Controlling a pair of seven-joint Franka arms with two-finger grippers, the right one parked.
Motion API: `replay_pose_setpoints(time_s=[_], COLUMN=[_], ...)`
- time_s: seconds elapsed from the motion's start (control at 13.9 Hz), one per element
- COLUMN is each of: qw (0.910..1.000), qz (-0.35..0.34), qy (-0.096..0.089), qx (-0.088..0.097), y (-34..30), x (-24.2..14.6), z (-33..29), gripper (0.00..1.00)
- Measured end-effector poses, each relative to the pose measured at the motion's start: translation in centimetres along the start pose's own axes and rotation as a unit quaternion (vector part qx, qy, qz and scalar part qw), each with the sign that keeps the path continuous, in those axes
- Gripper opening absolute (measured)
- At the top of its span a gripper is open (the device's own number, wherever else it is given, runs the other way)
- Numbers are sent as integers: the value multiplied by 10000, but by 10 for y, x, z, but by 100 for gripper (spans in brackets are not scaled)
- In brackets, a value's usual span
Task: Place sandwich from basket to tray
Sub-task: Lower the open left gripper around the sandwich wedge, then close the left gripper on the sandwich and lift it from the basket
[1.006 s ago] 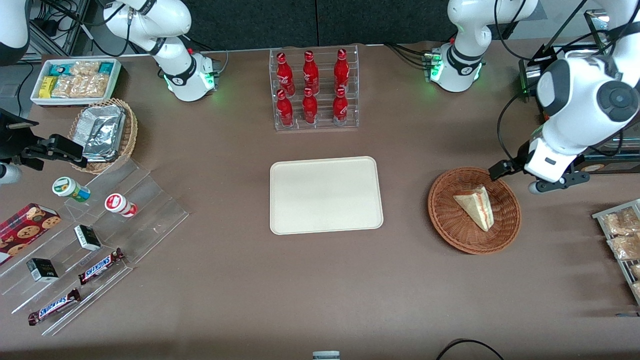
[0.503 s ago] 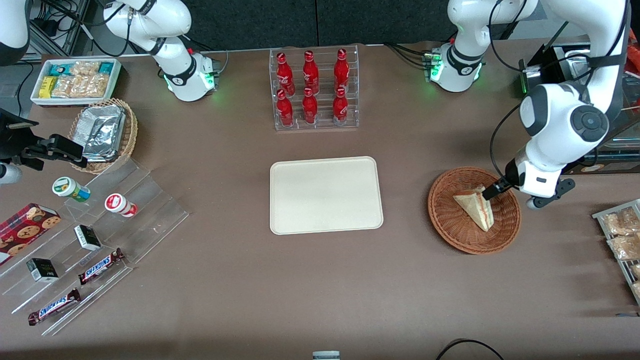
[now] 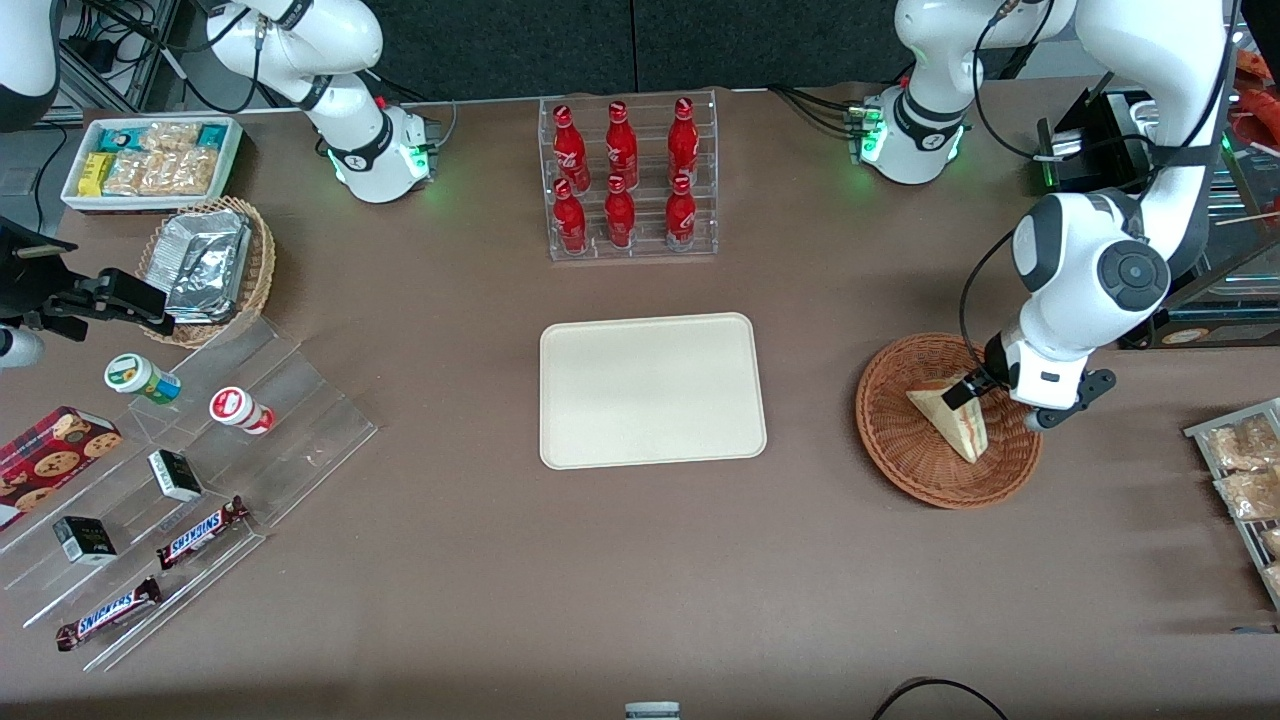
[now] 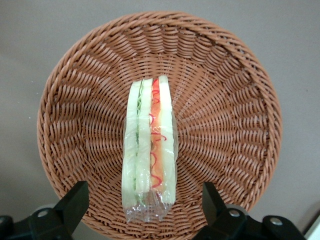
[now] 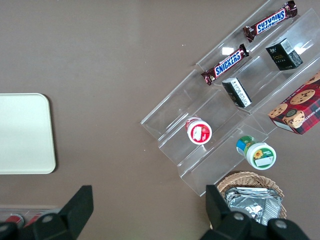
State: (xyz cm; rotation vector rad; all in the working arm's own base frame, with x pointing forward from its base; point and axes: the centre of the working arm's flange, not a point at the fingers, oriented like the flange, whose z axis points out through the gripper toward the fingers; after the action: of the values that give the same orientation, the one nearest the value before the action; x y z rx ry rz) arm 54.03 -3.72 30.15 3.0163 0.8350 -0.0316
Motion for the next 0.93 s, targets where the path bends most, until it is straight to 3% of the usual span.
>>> replay_pose_setpoints(time_s=[0.43,0.57,0.93], qw=[10000,9999,9992], qz=[-19,-85,-349], qy=[-69,-135,-193], qx=[14,49,90], y=[1,1,0], x=[2,2,0], z=[27,37,44], gripper=[100,95,41])
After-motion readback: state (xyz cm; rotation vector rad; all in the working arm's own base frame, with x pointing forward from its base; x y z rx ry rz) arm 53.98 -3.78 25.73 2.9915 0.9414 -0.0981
